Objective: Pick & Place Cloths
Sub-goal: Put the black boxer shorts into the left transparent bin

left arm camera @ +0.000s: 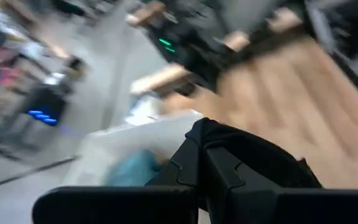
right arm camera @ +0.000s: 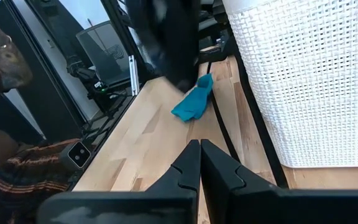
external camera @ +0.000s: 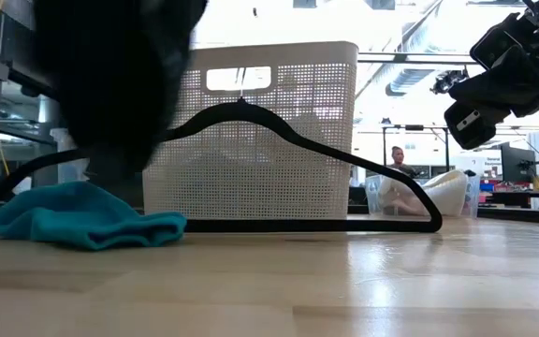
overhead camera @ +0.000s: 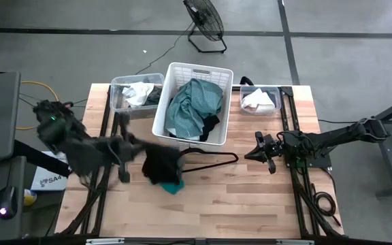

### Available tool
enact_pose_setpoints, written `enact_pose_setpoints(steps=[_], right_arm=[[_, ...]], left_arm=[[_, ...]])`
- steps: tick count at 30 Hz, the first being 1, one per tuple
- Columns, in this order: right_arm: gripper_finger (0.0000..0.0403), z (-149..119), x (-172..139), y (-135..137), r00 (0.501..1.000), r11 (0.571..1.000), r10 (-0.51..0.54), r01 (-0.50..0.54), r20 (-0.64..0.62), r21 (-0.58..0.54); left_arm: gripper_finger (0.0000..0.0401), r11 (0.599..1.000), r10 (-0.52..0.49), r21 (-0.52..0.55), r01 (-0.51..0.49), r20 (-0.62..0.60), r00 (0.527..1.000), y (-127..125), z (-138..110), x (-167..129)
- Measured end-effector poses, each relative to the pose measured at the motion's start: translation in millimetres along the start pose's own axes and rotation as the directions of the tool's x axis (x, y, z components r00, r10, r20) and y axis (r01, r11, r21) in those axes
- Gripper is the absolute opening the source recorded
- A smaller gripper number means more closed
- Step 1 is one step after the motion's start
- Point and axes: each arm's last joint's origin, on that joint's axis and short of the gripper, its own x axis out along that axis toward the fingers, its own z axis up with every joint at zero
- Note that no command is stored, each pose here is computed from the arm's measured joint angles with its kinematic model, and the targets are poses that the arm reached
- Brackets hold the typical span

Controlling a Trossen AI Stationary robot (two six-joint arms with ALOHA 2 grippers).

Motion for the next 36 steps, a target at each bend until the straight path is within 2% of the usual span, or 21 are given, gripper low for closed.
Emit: enact_pose_setpoints(steps=[5, 8, 14, 19, 22, 26, 30, 36], right_arm=[[0.0003, 0.2, 0.0, 0.0, 1.000, 1.000, 0.000, 0.000, 0.001, 0.000], [0.0003, 0.1, 0.0, 0.0, 1.000, 1.000, 0.000, 0.000, 0.001, 0.000], [0.0003, 0.1, 0.0, 0.0, 1.000, 1.000, 0.000, 0.000, 0.000, 0.000], [0.0003, 0.2, 0.0, 0.0, 1.000, 1.000, 0.000, 0.000, 0.001, 0.000], [0.0003, 0.2, 0.0, 0.0, 1.000, 1.000, 0.000, 0.000, 0.001, 0.000], [0.0003, 0.2, 0.0, 0.0, 1.000, 1.000, -0.001, 0.001, 0.001, 0.000], [0.0003, 0.1, 0.0, 0.0, 1.000, 1.000, 0.000, 0.000, 0.001, 0.000], [0.0003, 0.2, 0.0, 0.0, 1.000, 1.000, 0.000, 0.000, 0.001, 0.000]], left_arm=[[0.0000, 0.970, 0.240, -0.038, -0.238, 0.062, 0.969, 34.0, 12.2, -25.7], [0.0000, 0.923, 0.385, -0.043, -0.383, 0.065, 0.920, 50.9, 15.9, -38.8], [0.0000, 0.813, 0.582, -0.025, -0.582, 0.035, 0.812, 72.2, 23.3, -56.2], [0.0000, 0.772, 0.636, 0.011, -0.636, 0.015, 0.772, 82.8, 26.7, -65.7], [0.0000, 0.754, 0.657, -0.014, -0.657, -0.001, 0.754, 92.9, 24.9, -69.5], [0.0000, 0.694, 0.718, -0.012, -0.720, -0.064, 0.693, 106.8, 20.6, -63.2], [0.0000, 0.659, 0.748, -0.009, -0.752, -0.103, 0.656, 121.3, 17.2, -53.5], [0.0000, 0.576, 0.803, -0.005, -0.818, -0.182, 0.567, 146.7, 8.7, -42.1]])
